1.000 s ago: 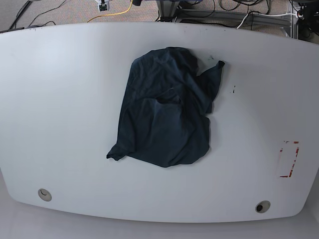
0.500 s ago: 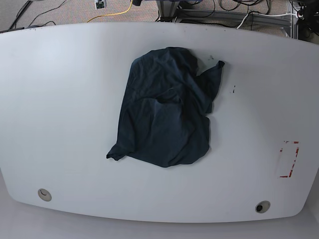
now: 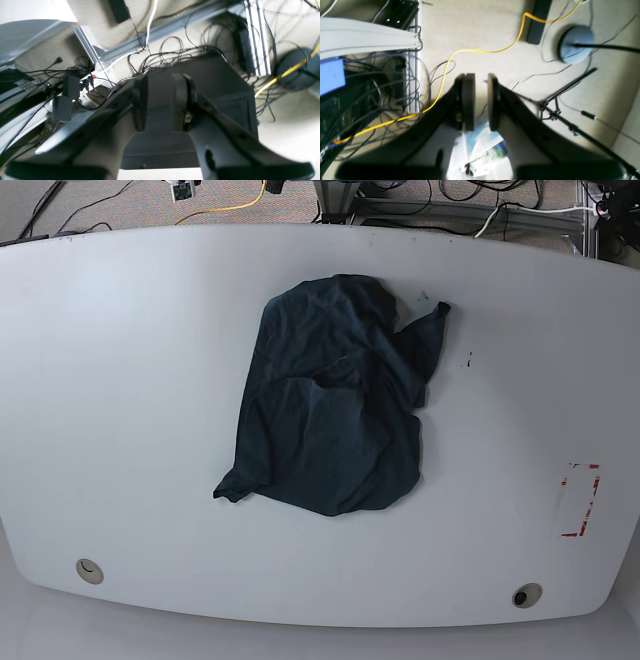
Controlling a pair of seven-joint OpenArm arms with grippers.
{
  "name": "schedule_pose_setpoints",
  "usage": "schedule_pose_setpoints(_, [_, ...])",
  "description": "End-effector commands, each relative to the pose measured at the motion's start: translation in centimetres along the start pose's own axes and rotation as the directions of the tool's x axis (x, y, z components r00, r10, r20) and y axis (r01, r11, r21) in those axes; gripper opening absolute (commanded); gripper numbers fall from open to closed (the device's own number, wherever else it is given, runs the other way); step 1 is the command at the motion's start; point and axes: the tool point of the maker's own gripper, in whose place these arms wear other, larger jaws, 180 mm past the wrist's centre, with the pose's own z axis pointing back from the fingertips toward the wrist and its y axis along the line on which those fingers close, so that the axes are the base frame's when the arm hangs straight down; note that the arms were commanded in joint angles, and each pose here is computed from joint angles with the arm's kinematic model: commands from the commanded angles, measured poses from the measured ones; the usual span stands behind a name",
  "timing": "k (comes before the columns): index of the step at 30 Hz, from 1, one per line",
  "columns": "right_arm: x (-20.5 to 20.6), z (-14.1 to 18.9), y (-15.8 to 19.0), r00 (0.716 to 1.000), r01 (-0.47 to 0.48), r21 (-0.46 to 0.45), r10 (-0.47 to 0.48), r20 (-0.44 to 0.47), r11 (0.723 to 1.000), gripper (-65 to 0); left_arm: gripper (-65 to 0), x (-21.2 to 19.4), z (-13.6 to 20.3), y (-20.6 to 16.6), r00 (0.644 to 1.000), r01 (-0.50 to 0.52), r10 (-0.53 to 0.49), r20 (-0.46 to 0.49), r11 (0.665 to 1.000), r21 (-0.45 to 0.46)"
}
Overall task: Layout the t-shirt on the table in an organized manner, then fold the t-shirt properly
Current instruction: 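Raise both arms from rest and swing them toward the table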
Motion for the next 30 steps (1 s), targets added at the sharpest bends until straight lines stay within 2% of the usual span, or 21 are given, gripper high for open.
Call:
schedule_pose_setpoints(1, [0.4, 0.8, -0.7, 1.0, -0.009, -0.01, 0.009, 0.017, 1.0, -57.1, -50.3, 0.4, 0.2, 0.4, 1.0, 0.02, -0.02, 0.014, 1.0, 0.002])
schedule_pose_setpoints(12, [4.0, 1.3, -1.0, 0.995, -0.027, -0.031, 0.03, 0.092, 0.999, -55.9, -49.6, 1.6, 0.0, -0.7, 0.999, 0.025, -0.024, 0.048, 0.999, -0.023])
schedule_pose_setpoints(24, [6.9, 2.1, -1.7, 0.99, -0.063, -0.063, 0.071, 0.119, 0.996, -45.7, -48.5, 4.0, 0.5, 0.7, 0.993, 0.029, -0.03, 0.111, 1.0, 0.004])
schedule_pose_setpoints(30, [7.6, 3.8, -1.1, 0.989, -0.041, -0.06, 0.049, 0.137, 0.997, -47.3, -48.5, 5.3, 2.7, 1.3, 0.986, 0.071, -0.07, 0.154, 0.997, -0.001])
